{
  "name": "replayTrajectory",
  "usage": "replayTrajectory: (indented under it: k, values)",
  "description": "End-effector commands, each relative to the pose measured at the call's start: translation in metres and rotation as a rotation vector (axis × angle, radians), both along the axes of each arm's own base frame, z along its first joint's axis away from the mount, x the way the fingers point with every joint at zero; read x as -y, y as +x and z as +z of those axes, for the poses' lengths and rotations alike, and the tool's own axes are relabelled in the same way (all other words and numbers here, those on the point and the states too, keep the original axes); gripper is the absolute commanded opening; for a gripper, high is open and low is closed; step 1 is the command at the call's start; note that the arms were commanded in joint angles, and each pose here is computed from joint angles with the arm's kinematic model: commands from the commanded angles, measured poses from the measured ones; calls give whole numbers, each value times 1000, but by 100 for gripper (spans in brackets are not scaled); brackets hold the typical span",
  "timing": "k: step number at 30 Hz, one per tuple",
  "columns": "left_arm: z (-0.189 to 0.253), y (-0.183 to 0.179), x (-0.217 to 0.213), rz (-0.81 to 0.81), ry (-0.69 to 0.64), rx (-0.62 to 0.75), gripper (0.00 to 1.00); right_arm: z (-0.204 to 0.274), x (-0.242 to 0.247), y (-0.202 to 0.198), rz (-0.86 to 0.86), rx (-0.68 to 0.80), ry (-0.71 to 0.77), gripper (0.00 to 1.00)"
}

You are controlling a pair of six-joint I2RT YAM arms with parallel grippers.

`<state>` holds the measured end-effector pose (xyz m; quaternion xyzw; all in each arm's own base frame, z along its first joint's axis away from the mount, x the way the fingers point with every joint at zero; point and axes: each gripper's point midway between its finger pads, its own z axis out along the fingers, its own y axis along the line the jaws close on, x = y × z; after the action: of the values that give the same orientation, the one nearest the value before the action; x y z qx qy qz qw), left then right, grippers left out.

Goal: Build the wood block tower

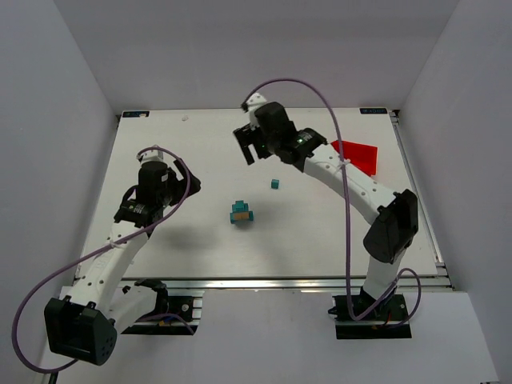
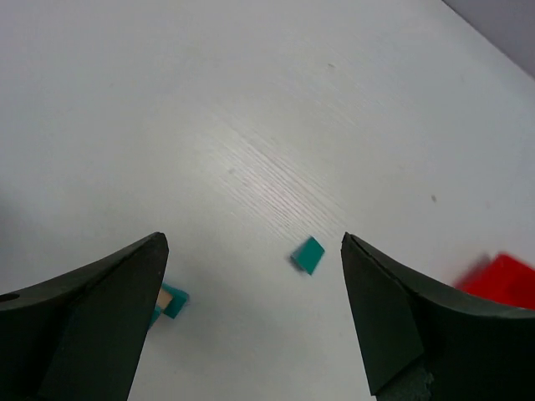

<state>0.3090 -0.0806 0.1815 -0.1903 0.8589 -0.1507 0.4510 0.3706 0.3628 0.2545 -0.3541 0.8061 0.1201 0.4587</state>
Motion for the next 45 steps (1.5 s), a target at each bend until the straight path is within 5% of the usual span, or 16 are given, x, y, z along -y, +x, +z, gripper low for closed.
replayTrajectory:
  k: [1,9,20,26,29,32,34,39,45]
  values:
    - [16,-2,5,-31,-22,43,98,-25,58,27,-417,-114,91,89]
    - [15,-4,9,-49,-36,52,98,-139,91,34,-582,-384,-16,88]
    - [15,-4,8,-42,-32,52,98,-203,82,44,-615,-504,-22,74]
    - [16,-4,7,-38,-29,49,98,-215,85,47,-627,-524,-15,56]
    - [18,-5,6,-34,-28,55,98,-216,85,44,-623,-539,-12,44]
    - [22,-5,5,-30,-29,65,98,-208,82,41,-598,-533,19,17]
    - [24,-6,5,-32,-28,66,98,-205,83,42,-585,-525,36,10]
    - [40,-5,19,-123,-47,110,98,-155,75,43,-463,-433,106,2]
    - [69,-22,73,-498,-130,193,98,-58,55,2,104,-154,166,0]
